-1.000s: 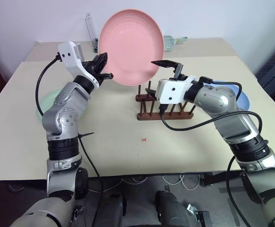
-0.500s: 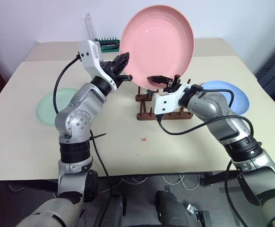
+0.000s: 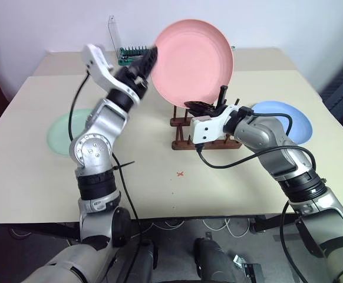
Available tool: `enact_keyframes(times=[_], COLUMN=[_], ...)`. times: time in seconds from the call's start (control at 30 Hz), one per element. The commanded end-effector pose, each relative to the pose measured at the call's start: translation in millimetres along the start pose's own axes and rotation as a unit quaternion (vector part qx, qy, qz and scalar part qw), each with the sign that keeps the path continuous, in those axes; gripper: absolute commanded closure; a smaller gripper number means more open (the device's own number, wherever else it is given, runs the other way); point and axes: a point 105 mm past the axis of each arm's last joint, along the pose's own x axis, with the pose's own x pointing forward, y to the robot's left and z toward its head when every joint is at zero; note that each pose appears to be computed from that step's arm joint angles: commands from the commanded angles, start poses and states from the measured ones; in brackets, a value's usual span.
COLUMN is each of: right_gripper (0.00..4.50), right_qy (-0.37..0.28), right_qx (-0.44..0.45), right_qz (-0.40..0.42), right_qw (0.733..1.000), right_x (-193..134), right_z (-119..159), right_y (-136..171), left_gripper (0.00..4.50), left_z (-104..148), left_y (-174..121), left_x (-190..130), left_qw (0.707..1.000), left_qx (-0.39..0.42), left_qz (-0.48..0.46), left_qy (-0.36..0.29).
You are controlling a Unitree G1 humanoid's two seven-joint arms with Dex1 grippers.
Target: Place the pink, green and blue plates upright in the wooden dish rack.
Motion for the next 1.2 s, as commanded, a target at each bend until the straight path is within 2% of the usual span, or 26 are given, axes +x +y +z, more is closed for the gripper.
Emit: enact_keyframes(times=[0.03,0.17,0.3,0.33,0.37,0.4,0.43,0.53,0.63,0.73,0.87,1.0,1.07,1.2], right_gripper=[4.5,4.5,4.5,4.5,4.5,4.5,4.5,4.5,4.5,4.5,4.5,4.5,4.5,4.5], right_qy=[0.024,0.022,-0.017,-0.055,-0.113,-0.156,-0.18,-0.195,-0.186,-0.189,-0.179,-0.177,-0.166,-0.17], right_qx=[-0.002,0.124,0.238,0.354,0.465,0.532,0.569,0.622,0.663,0.703,0.722,0.747,0.743,0.752], right_qz=[-0.053,-0.118,-0.138,-0.166,-0.172,-0.16,-0.146,-0.108,-0.096,-0.098,-0.106,-0.124,-0.123,-0.133], right_qw=[0.998,0.985,0.961,0.919,0.861,0.817,0.789,0.751,0.719,0.679,0.66,0.629,0.636,0.622], right_x=[-13.7,-49.4,-68.7,-80.1,-90.7,-97.4,-101.9,-110.4,-110.8,-108.8,-106.1,-107.7,-107.2,-109.0], right_z=[-16.1,-35.5,-31.3,-29.9,-22.9,-14.2,-6.8,1.5,1.2,-0.8,-5.8,-20.8,-23.8,-32.4], right_y=[-28.3,-62.9,-79.9,-92.5,-100.0,-103.1,-104.4,-92.5,-78.8,-70.8,-64.9,-66.7,-64.4,-64.7], left_gripper=[0.02,0.02,0.02,0.02,0.02,0.02,0.02,0.02,0.02,0.02,0.02,0.02,0.02,0.02], left_z=[18.8,-4.1,-34.2,-55.0,-72.4,-83.3,-88.9,-106.3,-120.2,-123.0,-121.5,-121.8,-122.2,-122.3], left_y=[18.3,30.6,27.2,20.6,12.9,7.7,4.7,-11.2,-11.1,-10.9,-11.1,-11.9,-12.2,-12.5], left_x=[-3.2,-20.6,-37.3,-49.9,-63.6,-73.8,-80.3,-102.9,-118.9,-121.6,-119.5,-120.1,-120.2,-120.1], left_qw=[0.999,0.983,0.96,0.947,0.932,0.921,0.914,0.891,0.869,0.862,0.865,0.866,0.867,0.868], left_qx=[-0.008,0.175,0.244,0.248,0.246,0.242,0.239,0.206,0.193,0.194,0.191,0.187,0.187,0.186], left_qz=[0.035,0.005,-0.063,-0.112,-0.159,-0.189,-0.207,-0.27,-0.293,-0.302,-0.303,-0.303,-0.303,-0.302], left_qy=[-0.038,0.05,0.123,0.174,0.215,0.241,0.255,0.302,0.35,0.358,0.352,0.35,0.35,0.348])
